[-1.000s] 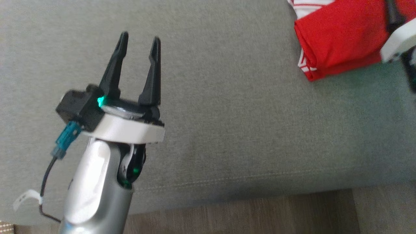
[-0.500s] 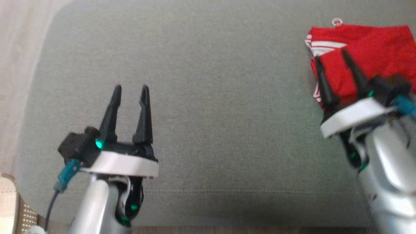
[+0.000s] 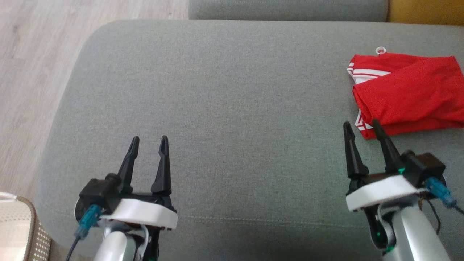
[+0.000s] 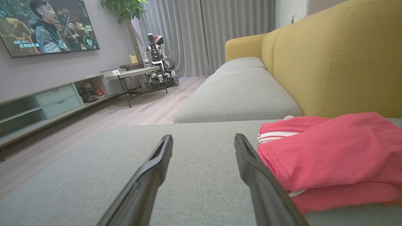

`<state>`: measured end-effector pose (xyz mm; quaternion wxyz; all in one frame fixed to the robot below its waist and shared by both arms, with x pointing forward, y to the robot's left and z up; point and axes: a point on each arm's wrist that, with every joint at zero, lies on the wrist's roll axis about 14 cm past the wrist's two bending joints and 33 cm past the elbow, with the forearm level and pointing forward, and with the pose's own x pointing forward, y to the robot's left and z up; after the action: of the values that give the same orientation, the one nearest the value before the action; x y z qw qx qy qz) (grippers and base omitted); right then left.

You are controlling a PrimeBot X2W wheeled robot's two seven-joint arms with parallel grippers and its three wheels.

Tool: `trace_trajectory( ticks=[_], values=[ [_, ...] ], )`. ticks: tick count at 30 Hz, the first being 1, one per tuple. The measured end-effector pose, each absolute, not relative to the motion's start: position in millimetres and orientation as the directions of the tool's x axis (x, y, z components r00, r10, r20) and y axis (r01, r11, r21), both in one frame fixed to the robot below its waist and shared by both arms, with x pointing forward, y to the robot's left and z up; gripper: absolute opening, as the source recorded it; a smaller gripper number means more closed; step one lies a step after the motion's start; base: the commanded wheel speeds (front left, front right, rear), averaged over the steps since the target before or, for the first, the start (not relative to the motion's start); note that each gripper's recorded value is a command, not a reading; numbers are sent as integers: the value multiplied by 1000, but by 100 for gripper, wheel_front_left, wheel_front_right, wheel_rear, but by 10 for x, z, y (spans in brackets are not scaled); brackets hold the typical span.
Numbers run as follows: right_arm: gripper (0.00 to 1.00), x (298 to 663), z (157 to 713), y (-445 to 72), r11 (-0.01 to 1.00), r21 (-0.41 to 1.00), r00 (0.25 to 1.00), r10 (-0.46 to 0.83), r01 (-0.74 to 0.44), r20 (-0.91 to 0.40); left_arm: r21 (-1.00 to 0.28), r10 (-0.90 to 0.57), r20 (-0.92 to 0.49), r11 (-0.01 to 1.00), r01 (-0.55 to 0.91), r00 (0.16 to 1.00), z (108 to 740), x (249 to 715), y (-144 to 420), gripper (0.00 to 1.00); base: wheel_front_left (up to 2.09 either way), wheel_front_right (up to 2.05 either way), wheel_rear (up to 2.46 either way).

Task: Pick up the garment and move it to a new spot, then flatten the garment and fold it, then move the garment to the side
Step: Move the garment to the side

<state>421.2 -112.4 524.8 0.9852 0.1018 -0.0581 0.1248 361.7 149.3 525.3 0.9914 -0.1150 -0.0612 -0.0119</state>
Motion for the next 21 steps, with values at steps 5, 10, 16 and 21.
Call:
trace_trajectory(
  ticks=[5, 10, 16, 21],
  values=[
    [100, 4092, 5227, -1133, 952, 167, 963, 236, -256, 133, -207, -10, 127, 978, 36, 992, 5258, 3558, 1489, 100, 0, 0, 0],
    [100, 4076, 5297, -1140, 951, 171, 961, 231, -257, 154, -204, -2, 122, 979, 27, 993, 5244, 3532, 1489, 100, 0, 0, 0],
    [100, 4075, 5314, -1164, 952, 178, 962, 223, -250, 160, -204, -2, 125, 979, 28, 992, 5255, 3541, 1483, 100, 0, 0, 0],
    [100, 4075, 5347, -1219, 955, 179, 963, 207, -237, 170, -204, -5, 124, 979, 31, 992, 5252, 3552, 1468, 100, 0, 0, 0]
  ],
)
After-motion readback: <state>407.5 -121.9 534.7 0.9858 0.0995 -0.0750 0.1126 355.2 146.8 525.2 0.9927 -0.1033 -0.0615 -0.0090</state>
